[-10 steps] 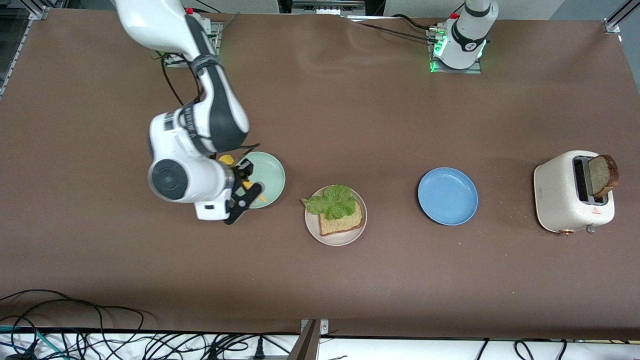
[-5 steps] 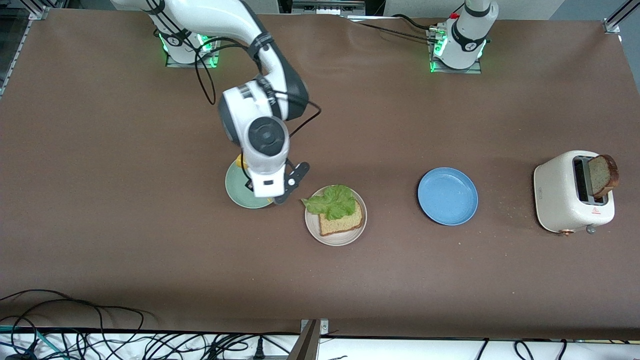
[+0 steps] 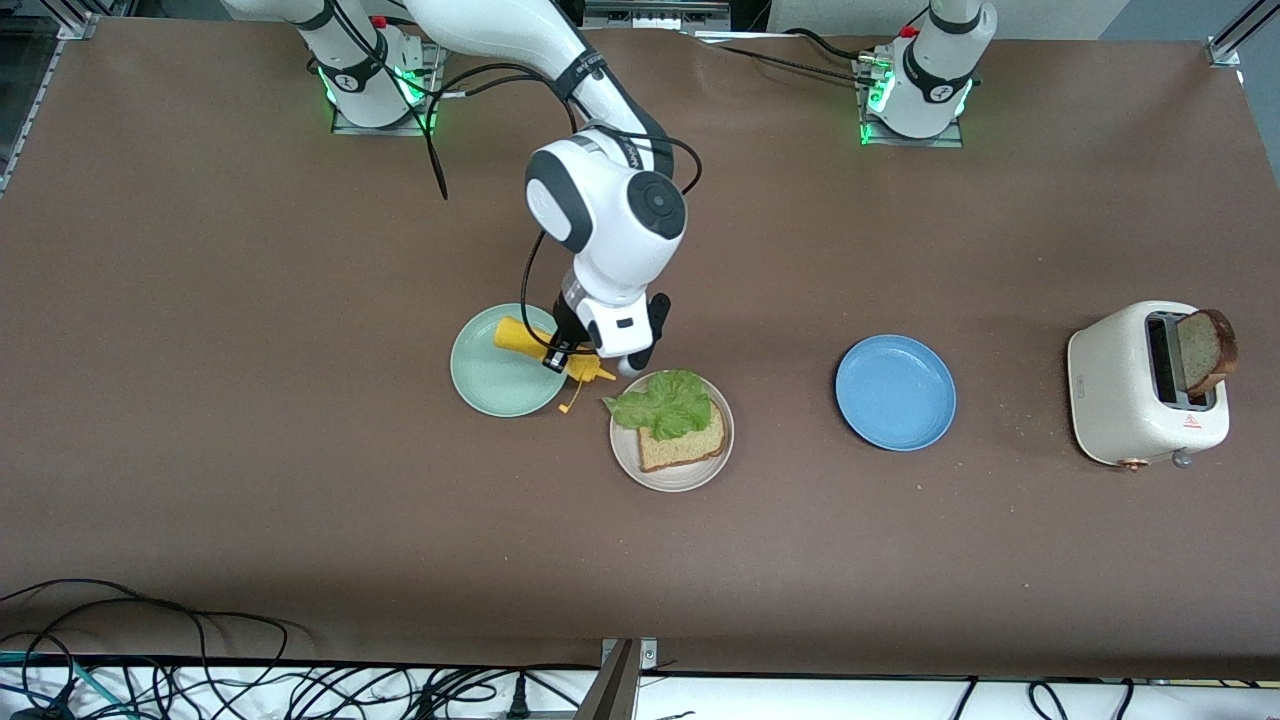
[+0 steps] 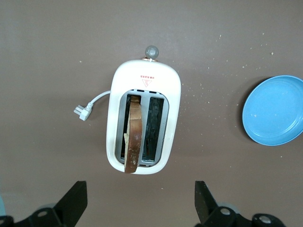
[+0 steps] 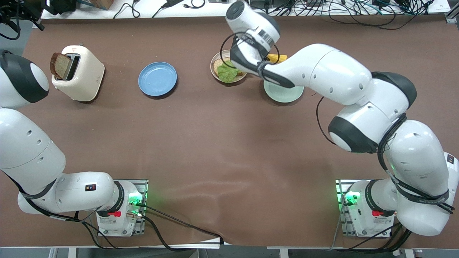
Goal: Make sandwich on beige plate with both arms
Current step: 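Lift the mustard bottle and tilt it over the sandwich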
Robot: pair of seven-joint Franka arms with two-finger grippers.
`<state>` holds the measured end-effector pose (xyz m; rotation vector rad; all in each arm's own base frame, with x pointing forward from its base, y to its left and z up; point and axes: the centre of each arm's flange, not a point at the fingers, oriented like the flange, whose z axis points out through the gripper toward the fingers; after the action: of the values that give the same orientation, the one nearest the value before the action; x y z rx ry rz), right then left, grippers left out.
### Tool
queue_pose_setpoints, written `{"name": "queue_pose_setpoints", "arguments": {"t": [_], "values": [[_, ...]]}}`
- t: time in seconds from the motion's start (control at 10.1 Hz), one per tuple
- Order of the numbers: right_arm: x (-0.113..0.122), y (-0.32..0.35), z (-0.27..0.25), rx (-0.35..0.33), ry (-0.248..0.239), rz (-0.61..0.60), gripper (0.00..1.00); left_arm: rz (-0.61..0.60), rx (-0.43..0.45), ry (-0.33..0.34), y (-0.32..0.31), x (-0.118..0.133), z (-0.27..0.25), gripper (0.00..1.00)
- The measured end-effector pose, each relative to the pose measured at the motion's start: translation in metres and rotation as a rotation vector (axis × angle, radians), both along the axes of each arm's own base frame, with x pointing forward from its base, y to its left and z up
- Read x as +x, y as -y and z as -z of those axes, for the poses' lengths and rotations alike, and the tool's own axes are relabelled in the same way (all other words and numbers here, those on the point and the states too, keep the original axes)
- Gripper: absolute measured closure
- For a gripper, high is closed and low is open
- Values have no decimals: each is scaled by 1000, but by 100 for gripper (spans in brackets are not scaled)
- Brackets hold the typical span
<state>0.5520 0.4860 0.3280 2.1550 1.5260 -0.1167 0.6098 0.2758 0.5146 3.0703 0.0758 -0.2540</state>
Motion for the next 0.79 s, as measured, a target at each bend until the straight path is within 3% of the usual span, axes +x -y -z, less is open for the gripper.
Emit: {"name": "queue_pose_setpoints", "arguments": {"t": [0.3,0.79], "values": [[-18,-21,4,-87,48,-91,91,-1,1,-31,-1,9,29,0],[-5,-8,-2,-102,51,-93,91,-61,17,-33,-18,5,77,0]]}}
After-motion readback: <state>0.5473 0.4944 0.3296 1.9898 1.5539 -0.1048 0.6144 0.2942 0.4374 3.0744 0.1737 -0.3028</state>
